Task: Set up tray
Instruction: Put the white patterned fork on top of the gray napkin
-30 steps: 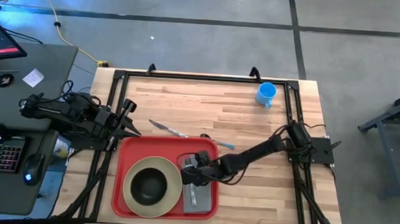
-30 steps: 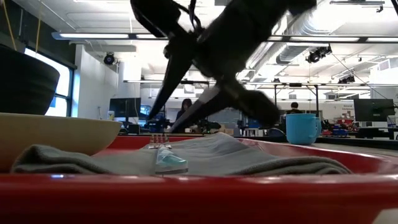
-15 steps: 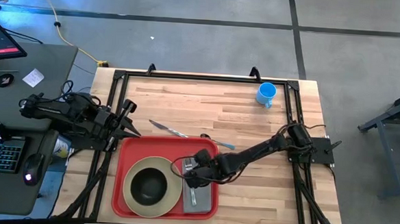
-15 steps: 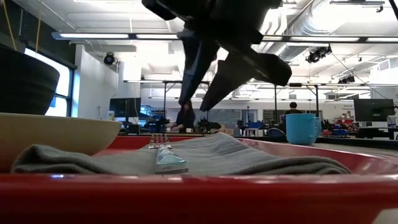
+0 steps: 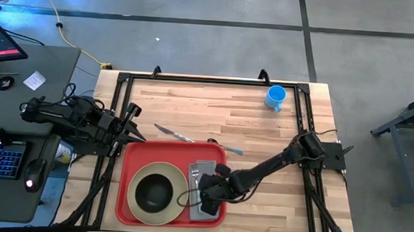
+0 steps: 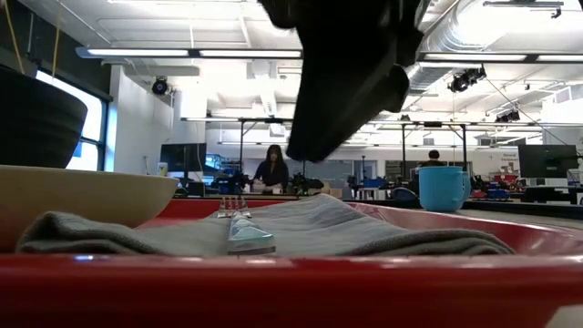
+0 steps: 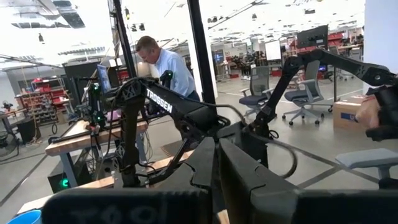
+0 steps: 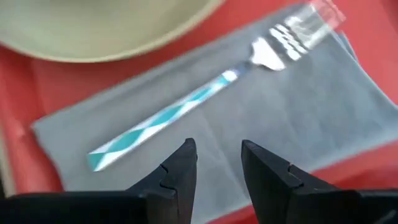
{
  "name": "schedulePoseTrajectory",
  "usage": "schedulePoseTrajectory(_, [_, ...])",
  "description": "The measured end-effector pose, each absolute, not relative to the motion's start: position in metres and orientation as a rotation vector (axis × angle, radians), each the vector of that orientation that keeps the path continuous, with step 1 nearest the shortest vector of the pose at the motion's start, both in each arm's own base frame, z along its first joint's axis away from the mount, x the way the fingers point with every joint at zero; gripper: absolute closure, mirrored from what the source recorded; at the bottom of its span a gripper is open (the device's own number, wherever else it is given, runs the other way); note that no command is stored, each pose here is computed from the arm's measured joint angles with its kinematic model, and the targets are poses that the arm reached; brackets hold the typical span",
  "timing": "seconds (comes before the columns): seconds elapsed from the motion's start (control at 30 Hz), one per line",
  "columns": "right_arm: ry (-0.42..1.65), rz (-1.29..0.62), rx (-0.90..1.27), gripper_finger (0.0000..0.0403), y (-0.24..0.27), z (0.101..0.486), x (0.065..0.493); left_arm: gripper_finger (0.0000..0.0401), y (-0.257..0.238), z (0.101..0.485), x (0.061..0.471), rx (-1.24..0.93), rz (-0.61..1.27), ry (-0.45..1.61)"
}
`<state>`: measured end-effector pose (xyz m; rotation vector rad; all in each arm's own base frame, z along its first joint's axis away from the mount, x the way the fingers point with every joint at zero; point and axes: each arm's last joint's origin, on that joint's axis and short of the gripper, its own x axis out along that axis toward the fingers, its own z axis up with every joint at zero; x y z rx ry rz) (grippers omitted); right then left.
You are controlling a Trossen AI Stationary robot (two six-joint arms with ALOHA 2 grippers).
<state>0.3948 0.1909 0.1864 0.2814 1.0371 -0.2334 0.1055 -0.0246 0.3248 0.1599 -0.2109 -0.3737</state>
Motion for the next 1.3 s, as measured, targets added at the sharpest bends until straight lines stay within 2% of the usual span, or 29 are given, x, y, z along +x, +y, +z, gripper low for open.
schedulePoseTrajectory(0.1, [1.029,-0.179,0.243,0.0285,0.198,0.182,0.397,0.0345,-0.024,0.325,0.106,0.160,-0.370,-0.211])
schedulePoseTrajectory(0.3, [1.118,-0.098,0.199,0.0285,0.210,0.149,0.410,0.0345,-0.024,0.325,0.106,0.162,-0.369,-0.211])
schedulePoseTrajectory(0.67, [1.093,-0.057,0.102,0.0285,0.220,0.169,0.431,0.0345,-0.025,0.324,0.106,0.155,-0.371,-0.200])
schedulePoseTrajectory(0.93, [1.169,-0.098,0.087,0.0285,0.218,0.159,0.425,0.0345,-0.025,0.324,0.106,0.154,-0.371,-0.201])
schedulePoseTrajectory(1.3, [1.134,-0.059,0.131,0.0285,0.224,0.151,0.432,0.0345,-0.025,0.324,0.106,0.154,-0.372,-0.200])
